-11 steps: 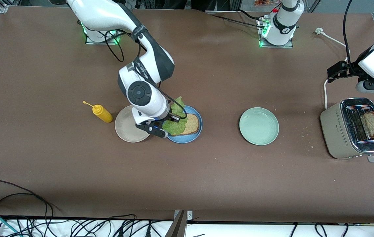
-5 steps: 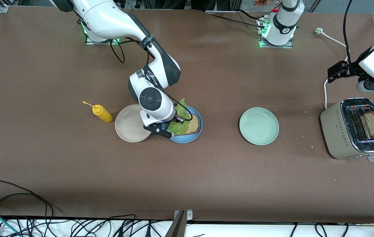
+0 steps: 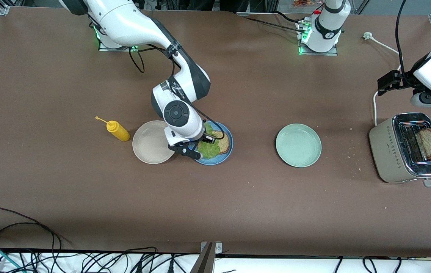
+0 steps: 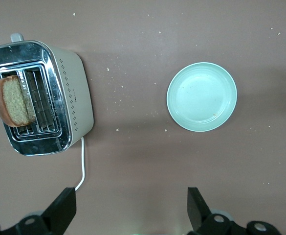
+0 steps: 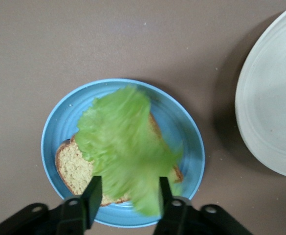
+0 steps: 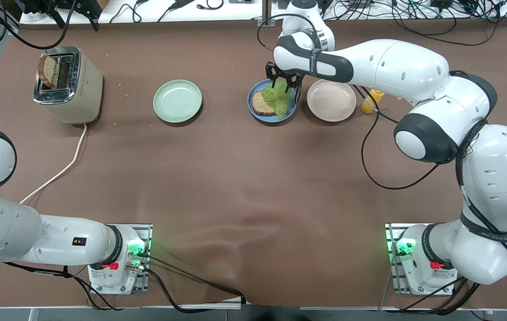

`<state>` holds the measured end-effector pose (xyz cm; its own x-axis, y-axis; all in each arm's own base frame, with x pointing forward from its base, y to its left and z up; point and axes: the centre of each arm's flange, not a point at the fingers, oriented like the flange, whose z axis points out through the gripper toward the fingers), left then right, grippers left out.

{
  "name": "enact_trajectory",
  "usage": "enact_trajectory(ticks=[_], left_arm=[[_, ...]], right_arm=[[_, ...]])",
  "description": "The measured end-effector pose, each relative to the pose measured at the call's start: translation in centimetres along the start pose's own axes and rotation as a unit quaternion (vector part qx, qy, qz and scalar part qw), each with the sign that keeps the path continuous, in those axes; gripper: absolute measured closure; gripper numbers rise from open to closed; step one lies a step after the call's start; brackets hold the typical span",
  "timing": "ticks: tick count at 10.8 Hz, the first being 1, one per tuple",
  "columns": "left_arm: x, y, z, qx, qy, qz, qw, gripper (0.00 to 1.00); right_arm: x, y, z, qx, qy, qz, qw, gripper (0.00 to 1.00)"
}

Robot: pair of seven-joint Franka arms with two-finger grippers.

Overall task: Make sandwich in blue plate with both arms
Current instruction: 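Release the lettuce onto the bread and withdraw the right gripper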

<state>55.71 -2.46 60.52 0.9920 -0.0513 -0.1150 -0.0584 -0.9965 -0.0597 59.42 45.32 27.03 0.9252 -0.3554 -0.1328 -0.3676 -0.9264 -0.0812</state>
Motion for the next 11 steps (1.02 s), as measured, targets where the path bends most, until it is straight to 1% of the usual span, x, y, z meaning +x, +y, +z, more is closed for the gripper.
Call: enact_trajectory(ticks=[1, 2, 3, 4, 5, 7, 9, 10, 11], left_arm=[[0.0, 0.0, 0.0, 0.000, 0.000, 0.000, 1.000, 0.00], [0.0, 0.0, 0.0, 0.000, 0.000, 0.000, 1.000, 0.00], [0.0, 0.0, 0.0, 0.000, 0.000, 0.000, 1.000, 0.00], [0.0, 0.0, 0.0, 0.000, 0.000, 0.000, 1.000, 0.00], [0.0, 0.0, 0.0, 0.000, 0.000, 0.000, 1.000, 0.00], [0.0, 0.0, 0.0, 0.000, 0.000, 0.000, 1.000, 0.00], [0.0, 0.0, 0.0, 0.000, 0.000, 0.000, 1.000, 0.00], [0.0, 0.0, 0.0, 0.000, 0.000, 0.000, 1.000, 0.00], [0.0, -0.1, 0.0, 0.000, 0.000, -0.001, 1.000, 0.00]], right_arm=[[0.2, 0.1, -0.7, 0.003, 0.004, 0.001, 1.000, 0.32], [0.5, 0.3, -1.7, 0.002, 0.007, 0.003, 1.000, 0.21], [1.0, 0.7, -3.3, -0.002, 0.012, 0.003, 1.000, 0.07], [1.4, 1.4, -5.4, -0.010, 0.011, -0.001, 1.000, 0.00], [1.7, 2.3, -7.7, -0.020, 0.008, -0.013, 1.000, 0.00], [2.5, 5.0, -12.3, -0.048, -0.003, -0.061, 0.997, 0.00], [4.3, 9.4, -15.7, -0.089, -0.034, -0.121, 0.988, 0.00], [5.6, 12.0, -17.3, -0.104, -0.049, -0.149, 0.982, 0.00], [6.8, 14.5, -19.1, -0.113, -0.062, -0.168, 0.977, 0.00]])
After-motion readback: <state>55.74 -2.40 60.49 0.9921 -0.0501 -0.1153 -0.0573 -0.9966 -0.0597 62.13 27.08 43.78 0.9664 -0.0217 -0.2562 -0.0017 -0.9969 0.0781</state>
